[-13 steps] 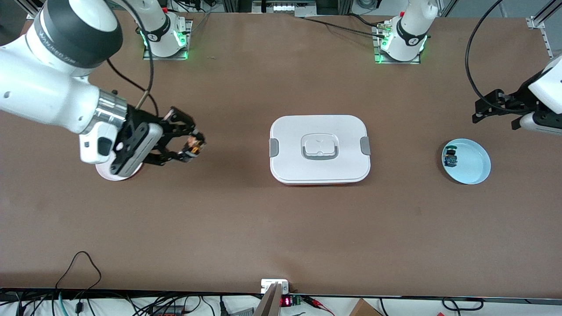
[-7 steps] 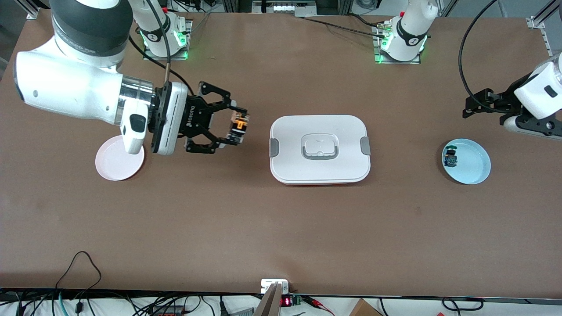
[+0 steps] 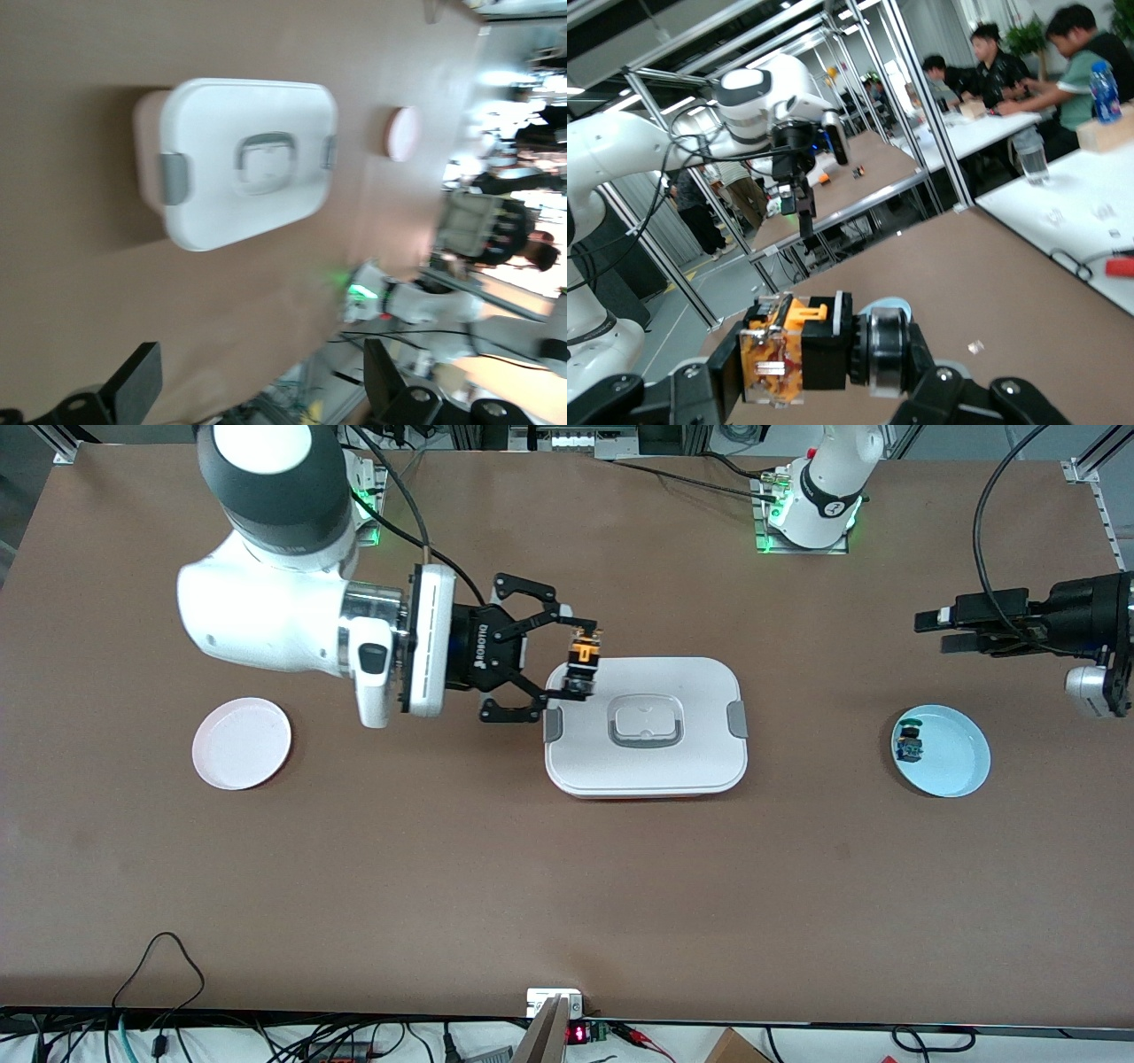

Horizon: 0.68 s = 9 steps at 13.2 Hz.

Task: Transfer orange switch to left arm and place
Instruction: 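Carry the switch over the white box while the left gripper reaches in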

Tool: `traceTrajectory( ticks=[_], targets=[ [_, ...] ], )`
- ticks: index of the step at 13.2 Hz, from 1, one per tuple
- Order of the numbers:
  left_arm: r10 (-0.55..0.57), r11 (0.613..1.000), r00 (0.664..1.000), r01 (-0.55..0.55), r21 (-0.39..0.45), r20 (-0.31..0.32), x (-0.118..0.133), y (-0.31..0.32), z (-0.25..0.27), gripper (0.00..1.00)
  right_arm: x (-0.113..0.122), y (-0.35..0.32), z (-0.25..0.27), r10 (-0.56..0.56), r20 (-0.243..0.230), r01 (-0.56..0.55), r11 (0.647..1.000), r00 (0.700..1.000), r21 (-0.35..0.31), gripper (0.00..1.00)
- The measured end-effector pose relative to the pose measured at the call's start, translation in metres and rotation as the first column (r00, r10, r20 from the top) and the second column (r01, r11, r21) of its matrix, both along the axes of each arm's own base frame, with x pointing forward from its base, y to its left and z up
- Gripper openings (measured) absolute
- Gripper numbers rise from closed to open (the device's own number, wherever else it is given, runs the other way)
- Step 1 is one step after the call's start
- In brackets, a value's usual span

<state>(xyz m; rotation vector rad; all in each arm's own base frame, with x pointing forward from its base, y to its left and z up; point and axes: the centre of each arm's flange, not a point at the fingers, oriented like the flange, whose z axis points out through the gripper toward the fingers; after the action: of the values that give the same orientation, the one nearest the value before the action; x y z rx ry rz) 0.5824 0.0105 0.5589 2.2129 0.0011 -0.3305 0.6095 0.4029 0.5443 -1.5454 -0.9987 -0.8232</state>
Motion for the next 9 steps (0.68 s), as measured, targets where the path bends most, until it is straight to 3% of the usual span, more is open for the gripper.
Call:
traceTrajectory(
  ticks=[2,3,6,9],
  targets=[
    [0.028,0.973,0.998,-0.04,-0.229,-0.057,0.01,-0.031,-0.012,1.0,0.0,0.016,-0.022,0.002,0.058,-0.008,0.993,0.998,0.115,0.72],
    [0.038,0.954,0.996,-0.06,-0.295,-0.082,0.014,-0.048,-0.022,1.0,-0.002,0.025,-0.029,-0.002,0.068,-0.009,0.988,0.998,0.157,0.72],
    [0.05,0.924,0.993,-0.086,-0.371,-0.106,0.018,-0.117,-0.037,1.0,-0.01,0.043,-0.039,0.007,0.097,-0.025,0.982,0.995,0.186,0.72],
    [0.052,0.926,0.989,-0.098,-0.363,-0.135,0.006,-0.191,-0.024,1.0,-0.01,0.048,-0.052,0.0,0.13,-0.026,0.98,0.991,0.197,0.72]
  ],
)
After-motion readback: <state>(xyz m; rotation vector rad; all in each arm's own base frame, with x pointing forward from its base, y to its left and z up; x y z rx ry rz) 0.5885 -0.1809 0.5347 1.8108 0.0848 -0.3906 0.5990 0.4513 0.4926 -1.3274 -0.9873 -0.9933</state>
